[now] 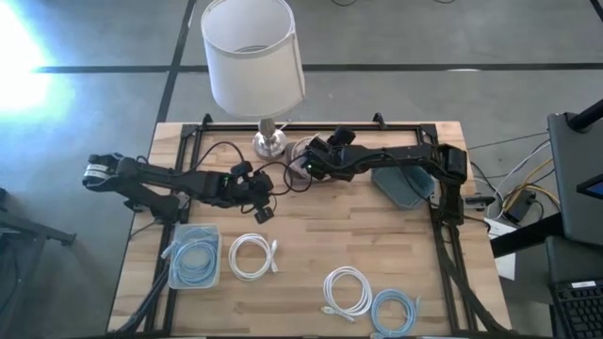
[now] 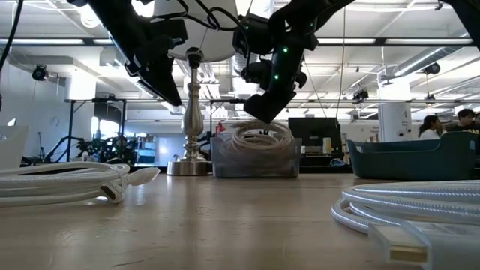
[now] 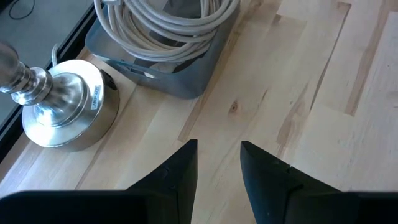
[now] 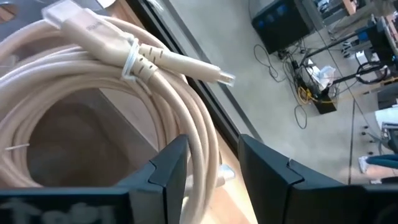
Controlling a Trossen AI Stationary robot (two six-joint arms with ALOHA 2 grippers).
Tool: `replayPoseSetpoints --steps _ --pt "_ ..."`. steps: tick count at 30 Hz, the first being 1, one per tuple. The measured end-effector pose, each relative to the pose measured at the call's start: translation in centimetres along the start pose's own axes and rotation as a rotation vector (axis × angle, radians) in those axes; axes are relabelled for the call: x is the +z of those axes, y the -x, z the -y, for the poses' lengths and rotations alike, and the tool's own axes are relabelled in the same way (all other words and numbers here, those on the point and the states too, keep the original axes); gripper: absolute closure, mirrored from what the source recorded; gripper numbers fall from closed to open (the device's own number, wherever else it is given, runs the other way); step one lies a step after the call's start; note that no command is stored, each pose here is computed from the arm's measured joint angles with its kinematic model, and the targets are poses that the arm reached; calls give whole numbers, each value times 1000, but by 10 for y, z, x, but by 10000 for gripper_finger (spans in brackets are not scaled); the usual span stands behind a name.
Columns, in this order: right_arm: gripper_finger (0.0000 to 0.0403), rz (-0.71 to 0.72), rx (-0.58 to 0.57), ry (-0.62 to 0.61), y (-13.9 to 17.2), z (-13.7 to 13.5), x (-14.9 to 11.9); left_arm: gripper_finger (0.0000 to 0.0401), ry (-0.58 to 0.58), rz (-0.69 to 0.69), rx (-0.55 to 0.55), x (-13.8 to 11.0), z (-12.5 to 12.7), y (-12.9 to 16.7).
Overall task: Sort HDMI cables
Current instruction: Put the light brown HDMI cable into the black bin, then put the bottom white HDMI cable into the blue bin
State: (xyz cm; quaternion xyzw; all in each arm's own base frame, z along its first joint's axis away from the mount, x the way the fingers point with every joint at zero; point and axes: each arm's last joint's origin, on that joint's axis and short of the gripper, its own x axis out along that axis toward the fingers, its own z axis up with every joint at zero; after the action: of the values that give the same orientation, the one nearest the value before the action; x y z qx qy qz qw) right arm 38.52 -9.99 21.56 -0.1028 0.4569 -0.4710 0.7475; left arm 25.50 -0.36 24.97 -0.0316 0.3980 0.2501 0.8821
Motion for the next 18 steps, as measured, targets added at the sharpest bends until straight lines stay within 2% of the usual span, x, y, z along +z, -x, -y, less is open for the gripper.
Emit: replayPoseSetpoints --steps 11,14,18 --pt "268 10 31 -8 33 6 -4 276 4 5 -2 0 0 0" --pt "265 -45 97 -12 52 4 -14 276 4 4 -1 0 0 0" --pt "259 -179 264 0 81 -6 -33 276 5 4 -1 0 0 0"
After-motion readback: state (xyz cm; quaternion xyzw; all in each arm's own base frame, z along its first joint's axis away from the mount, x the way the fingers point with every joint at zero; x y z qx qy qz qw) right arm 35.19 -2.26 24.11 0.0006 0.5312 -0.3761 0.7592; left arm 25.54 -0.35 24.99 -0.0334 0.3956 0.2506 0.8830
